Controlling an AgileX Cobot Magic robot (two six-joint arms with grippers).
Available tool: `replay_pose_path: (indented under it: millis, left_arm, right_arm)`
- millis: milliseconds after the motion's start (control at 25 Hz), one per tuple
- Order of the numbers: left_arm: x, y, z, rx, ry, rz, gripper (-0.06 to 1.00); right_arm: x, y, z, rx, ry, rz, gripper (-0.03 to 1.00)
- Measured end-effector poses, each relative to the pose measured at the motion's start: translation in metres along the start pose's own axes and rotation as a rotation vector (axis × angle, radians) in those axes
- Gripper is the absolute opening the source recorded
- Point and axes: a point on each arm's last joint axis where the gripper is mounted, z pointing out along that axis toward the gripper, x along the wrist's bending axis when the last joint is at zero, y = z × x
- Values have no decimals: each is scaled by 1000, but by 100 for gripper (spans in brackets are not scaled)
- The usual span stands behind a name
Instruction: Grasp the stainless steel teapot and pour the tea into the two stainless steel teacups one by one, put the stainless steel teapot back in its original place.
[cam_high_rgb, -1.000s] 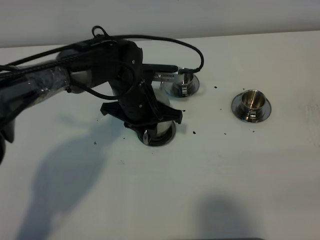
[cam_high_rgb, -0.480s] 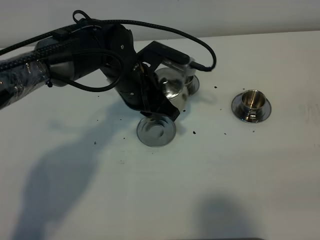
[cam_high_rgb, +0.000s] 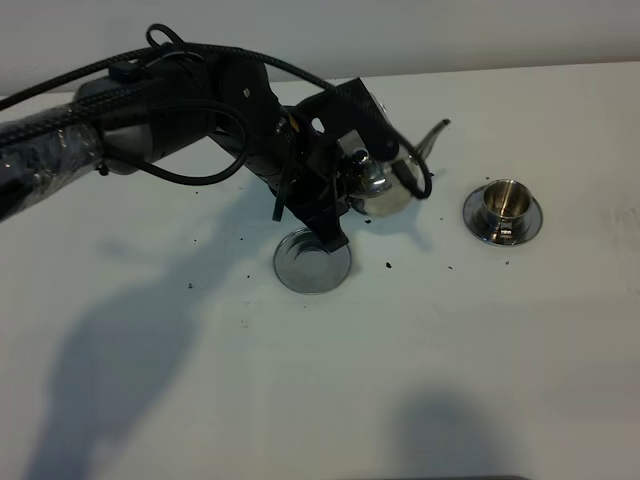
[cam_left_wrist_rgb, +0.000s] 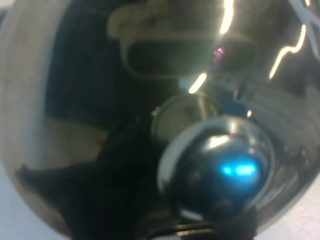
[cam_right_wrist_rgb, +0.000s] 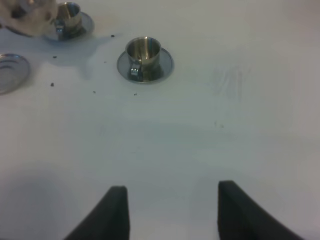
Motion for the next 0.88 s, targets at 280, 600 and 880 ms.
replay_pose_path:
  millis: [280,600,880]
  left_arm:
    - [4,-1,18,-31,46,117,22]
    - [10,6,33,-41,53,173,22]
    - [16,30,20,-80,62,206,22]
  right_arm:
    - [0,0,0,0,0,0,40]
    - [0,0,0,0,0,-1,40]
    - [0,0,0,0,3,0,40]
